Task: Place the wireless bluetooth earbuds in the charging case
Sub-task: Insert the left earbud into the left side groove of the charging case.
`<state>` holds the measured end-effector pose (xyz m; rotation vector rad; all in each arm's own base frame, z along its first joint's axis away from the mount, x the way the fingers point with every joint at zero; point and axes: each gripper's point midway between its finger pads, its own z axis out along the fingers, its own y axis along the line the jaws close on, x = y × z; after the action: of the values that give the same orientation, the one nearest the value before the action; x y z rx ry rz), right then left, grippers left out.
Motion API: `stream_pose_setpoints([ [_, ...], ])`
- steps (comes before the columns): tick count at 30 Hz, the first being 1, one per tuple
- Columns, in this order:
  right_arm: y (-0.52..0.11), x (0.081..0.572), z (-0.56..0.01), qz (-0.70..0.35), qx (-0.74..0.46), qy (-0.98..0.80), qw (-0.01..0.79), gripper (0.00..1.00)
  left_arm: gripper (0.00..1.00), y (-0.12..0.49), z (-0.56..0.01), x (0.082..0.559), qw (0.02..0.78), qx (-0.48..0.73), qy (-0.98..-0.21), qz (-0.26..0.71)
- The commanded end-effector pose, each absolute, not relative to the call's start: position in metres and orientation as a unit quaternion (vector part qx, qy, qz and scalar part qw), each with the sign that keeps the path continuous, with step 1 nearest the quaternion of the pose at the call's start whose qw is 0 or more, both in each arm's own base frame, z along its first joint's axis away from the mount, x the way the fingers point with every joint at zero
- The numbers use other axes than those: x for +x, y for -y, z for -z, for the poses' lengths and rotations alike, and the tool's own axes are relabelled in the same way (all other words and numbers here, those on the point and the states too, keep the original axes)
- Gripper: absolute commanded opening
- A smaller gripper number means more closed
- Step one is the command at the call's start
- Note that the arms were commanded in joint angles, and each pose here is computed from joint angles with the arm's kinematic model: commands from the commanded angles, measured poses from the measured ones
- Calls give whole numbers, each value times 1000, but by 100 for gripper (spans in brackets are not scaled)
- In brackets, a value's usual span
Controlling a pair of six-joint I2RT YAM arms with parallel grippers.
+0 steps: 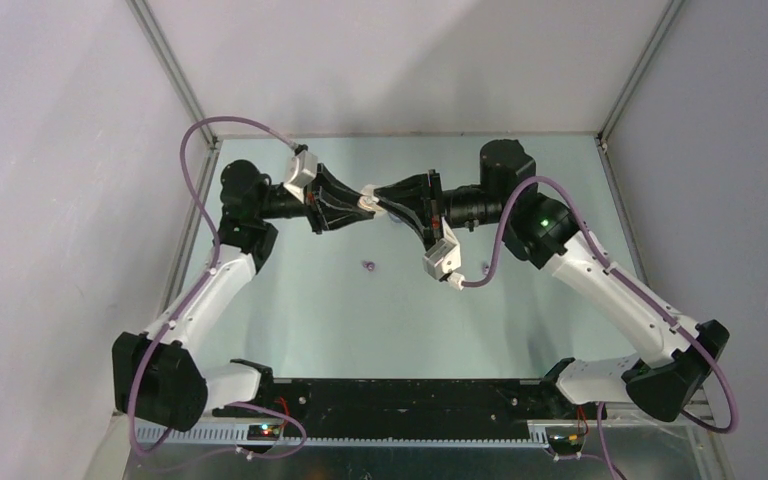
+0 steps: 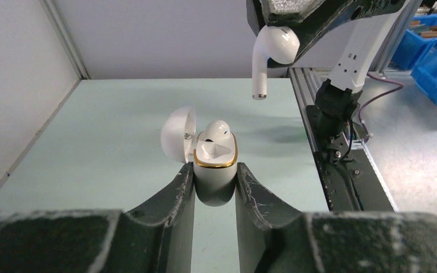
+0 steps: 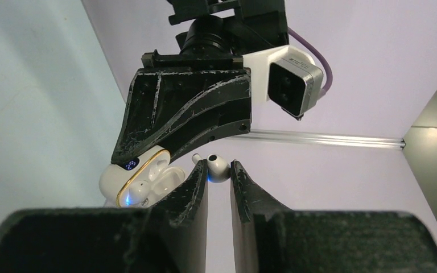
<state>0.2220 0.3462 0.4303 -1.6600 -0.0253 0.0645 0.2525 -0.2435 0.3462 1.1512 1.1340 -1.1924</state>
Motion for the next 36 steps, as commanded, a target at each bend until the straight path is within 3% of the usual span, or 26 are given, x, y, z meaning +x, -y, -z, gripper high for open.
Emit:
stream_pose_setpoints([
  [1,-349,224,-427,9,-744,56,665,0,0,241,-352,240,536,520,-461,480],
  [36,-362,228,-394,34,-774,92,625,0,0,240,-355,231,526,550,-452,466],
])
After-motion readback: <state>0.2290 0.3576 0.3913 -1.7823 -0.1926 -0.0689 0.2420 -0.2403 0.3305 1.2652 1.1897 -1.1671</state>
